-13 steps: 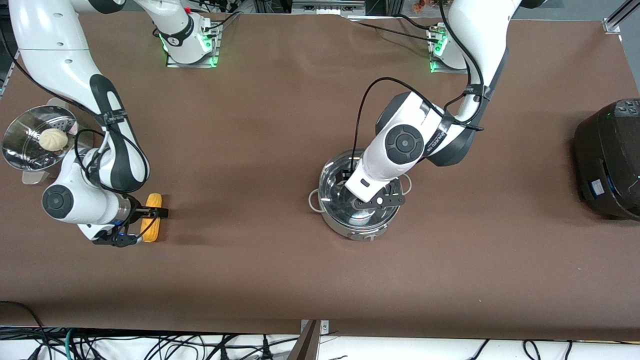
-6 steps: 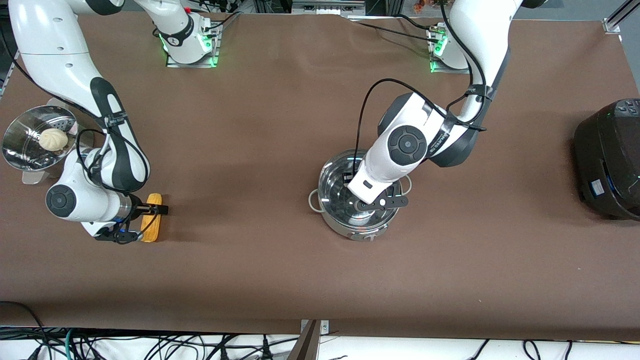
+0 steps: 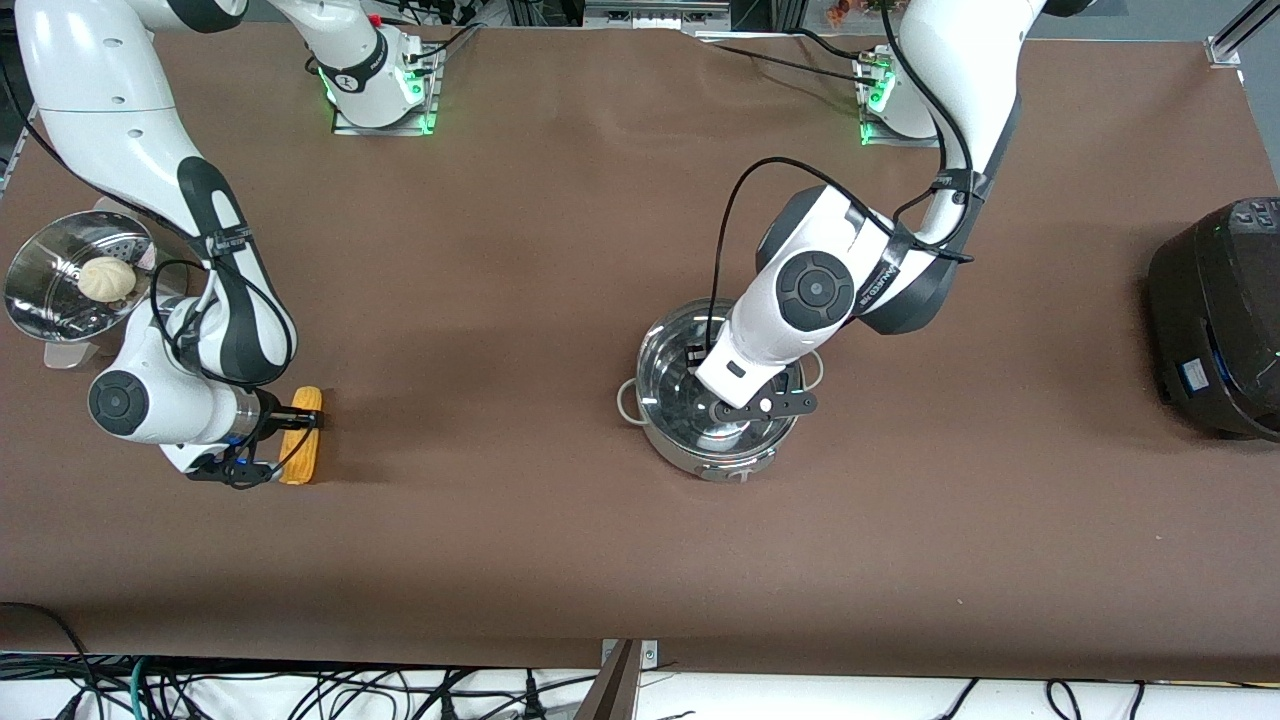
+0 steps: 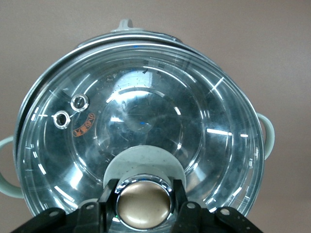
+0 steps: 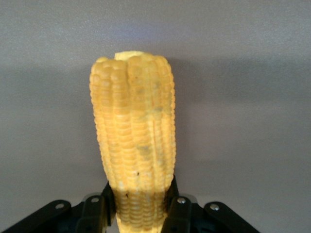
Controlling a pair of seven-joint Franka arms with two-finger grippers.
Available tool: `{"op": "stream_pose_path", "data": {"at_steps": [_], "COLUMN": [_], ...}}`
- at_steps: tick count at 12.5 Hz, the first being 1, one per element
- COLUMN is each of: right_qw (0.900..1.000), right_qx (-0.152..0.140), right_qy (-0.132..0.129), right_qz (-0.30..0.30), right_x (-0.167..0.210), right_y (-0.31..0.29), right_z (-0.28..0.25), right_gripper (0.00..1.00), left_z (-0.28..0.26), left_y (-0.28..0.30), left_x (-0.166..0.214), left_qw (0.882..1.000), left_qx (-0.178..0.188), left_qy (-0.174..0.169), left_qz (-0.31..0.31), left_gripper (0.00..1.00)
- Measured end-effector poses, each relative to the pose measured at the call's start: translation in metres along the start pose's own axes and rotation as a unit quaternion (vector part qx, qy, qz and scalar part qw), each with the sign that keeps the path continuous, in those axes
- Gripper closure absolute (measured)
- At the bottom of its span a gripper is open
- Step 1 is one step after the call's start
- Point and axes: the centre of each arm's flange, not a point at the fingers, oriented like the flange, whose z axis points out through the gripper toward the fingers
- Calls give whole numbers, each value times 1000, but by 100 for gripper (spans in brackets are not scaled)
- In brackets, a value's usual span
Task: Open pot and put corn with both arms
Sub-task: 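Grasp the lid knob with the left gripper while the right gripper grasps the corn, then lift the glass lid with the left gripper while the right gripper lifts the corn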
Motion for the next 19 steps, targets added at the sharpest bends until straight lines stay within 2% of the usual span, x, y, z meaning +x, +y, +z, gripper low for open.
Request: {"op": "stream_pose_path", "data": {"at_steps": [3, 7, 10, 12, 13, 16, 19], "right_qw": [1000, 1000, 1000, 999, 999, 997, 996], "right_qx": [0, 1, 2, 2, 3, 18, 62], "right_qy": [8, 21, 27, 37, 45, 67, 70], "right_qz": [-1, -6, -9, -13, -17, -42, -15], "right_x": [4, 18, 26, 28, 27, 15, -13], "right_y": [-2, -8, -11, -16, -22, -62, -156], "right_z": [-8, -42, -80, -109, -125, -179, -224], "right_gripper": [67, 66, 66, 66, 62, 59, 59], "left_z": [-12, -65, -97, -100, -99, -102, -101], "left_y": [-8, -42, -94, -141, -166, -235, -269], "left_x": [4, 15, 37, 57, 66, 69, 47], "left_qw": [1000, 1000, 1000, 1000, 999, 998, 996], "left_qx": [5, 7, 6, 9, 8, 17, 59], "left_qy": [-7, -10, -12, -23, -28, -42, -53], "left_qz": [-6, -28, -11, 13, 26, 47, 45], "left_gripper": [50, 50, 50, 50, 50, 50, 50]}}
